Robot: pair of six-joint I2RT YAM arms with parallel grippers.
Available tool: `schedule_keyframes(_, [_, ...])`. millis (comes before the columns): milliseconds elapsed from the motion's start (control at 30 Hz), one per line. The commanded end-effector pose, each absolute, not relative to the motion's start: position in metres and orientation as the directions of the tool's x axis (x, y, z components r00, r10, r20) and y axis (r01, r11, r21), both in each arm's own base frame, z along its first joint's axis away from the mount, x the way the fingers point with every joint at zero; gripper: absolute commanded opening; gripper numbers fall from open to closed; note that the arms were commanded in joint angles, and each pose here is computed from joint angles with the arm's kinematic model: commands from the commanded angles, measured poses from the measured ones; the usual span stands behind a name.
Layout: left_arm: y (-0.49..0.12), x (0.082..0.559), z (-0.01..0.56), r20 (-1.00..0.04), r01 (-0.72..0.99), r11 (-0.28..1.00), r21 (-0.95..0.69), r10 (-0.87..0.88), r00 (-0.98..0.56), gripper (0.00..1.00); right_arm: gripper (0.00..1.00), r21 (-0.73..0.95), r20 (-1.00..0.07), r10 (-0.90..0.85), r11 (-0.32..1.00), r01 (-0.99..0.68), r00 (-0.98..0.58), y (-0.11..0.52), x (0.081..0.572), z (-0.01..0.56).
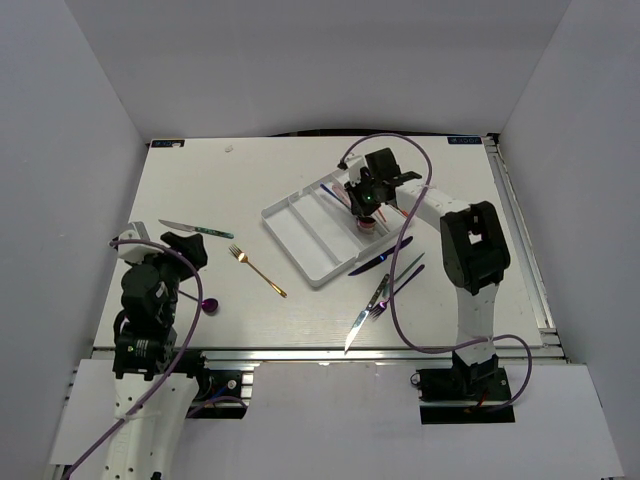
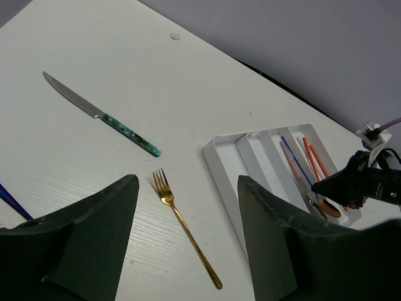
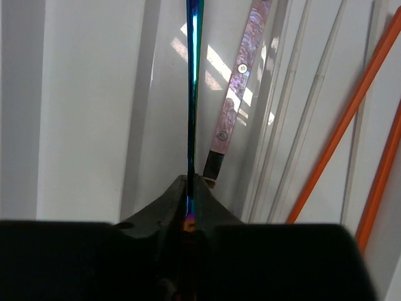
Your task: Sort the eating utensils into containers
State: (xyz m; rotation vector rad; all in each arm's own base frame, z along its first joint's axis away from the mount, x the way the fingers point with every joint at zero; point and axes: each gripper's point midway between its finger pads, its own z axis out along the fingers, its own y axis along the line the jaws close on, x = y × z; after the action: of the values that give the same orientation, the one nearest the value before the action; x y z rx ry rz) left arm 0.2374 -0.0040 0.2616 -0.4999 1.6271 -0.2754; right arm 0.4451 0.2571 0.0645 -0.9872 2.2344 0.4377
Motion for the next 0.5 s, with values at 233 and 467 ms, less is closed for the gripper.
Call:
schedule_keyframes(233, [-0.014,0.254,0.234,-0.857,-0.170,0.873,-0.458,-0.484,-0.178,0.75,0.55,0.016,-0.804,-0.453,0.631,-0.775,-0.386,0.263,0.444,0.150])
schedule_keyframes(467, [-0.039,0.256,0.158,-0.646,-0.318,0.787,-0.529,-0.616,-0.451,0.75,0.89,0.086,-0.878,-0.407,0.385,-0.919,-0.253,0.280,0.370,0.229])
